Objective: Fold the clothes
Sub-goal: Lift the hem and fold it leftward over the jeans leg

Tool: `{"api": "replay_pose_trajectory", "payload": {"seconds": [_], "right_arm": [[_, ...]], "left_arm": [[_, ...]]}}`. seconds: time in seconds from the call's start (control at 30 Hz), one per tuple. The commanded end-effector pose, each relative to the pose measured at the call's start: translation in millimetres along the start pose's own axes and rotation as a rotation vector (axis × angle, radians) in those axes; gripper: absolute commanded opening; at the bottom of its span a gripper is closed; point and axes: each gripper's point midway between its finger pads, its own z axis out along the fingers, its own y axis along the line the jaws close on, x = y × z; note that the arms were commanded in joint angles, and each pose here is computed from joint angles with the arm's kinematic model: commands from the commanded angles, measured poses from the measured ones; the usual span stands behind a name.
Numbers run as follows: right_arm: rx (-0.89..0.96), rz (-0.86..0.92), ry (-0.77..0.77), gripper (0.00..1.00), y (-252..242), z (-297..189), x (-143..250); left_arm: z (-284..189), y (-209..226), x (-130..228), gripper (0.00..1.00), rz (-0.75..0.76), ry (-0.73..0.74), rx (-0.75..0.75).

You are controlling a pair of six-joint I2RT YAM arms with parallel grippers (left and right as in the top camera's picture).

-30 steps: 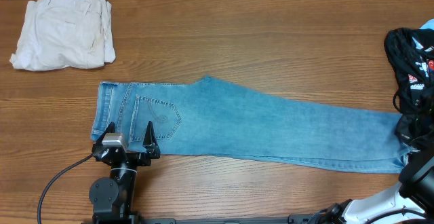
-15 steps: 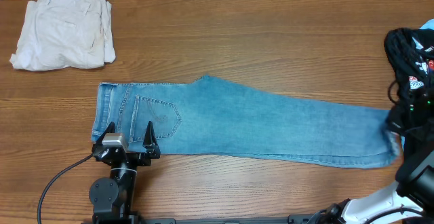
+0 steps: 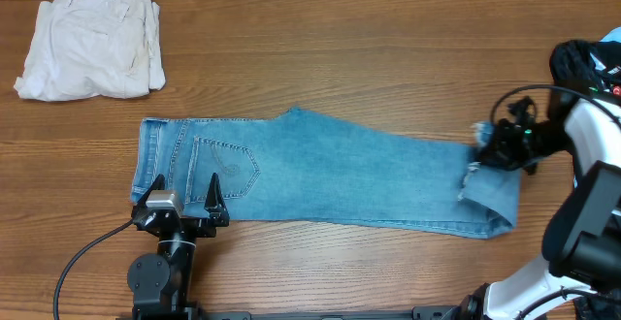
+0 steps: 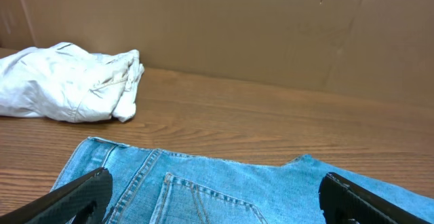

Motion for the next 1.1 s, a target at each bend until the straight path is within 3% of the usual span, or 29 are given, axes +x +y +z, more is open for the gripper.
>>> {"api": "replay_pose_trajectory", "payload": {"seconds": [0.0, 0.27, 0.63, 0.7, 0.97, 1.07], "right_arm": [[-0.053, -0.098, -0.003, 0.04, 43, -2, 4], [-0.003, -0.261, 0.082, 0.04, 86, 26, 29], [0.048, -0.255, 0.065, 0.04, 81, 38, 27], [0.049, -0.251, 0.074, 0.10, 79, 40, 30], [-0.012, -0.248, 0.096, 0.04, 91, 42, 36], [-0.006, -0.246, 0.111, 0.16, 95, 44, 41]], "left_arm": [[0, 1, 0, 1.00, 0.019, -0.003, -0.003], [0, 1, 0, 1.00, 0.019, -0.003, -0.003], [0, 1, 0, 1.00, 0.019, -0.003, -0.003], [0, 1, 0, 1.00, 0.019, -0.003, -0.003], [0, 1, 0, 1.00, 0.019, -0.003, -0.003], [0, 1, 0, 1.00, 0.019, -0.003, -0.003]]}}
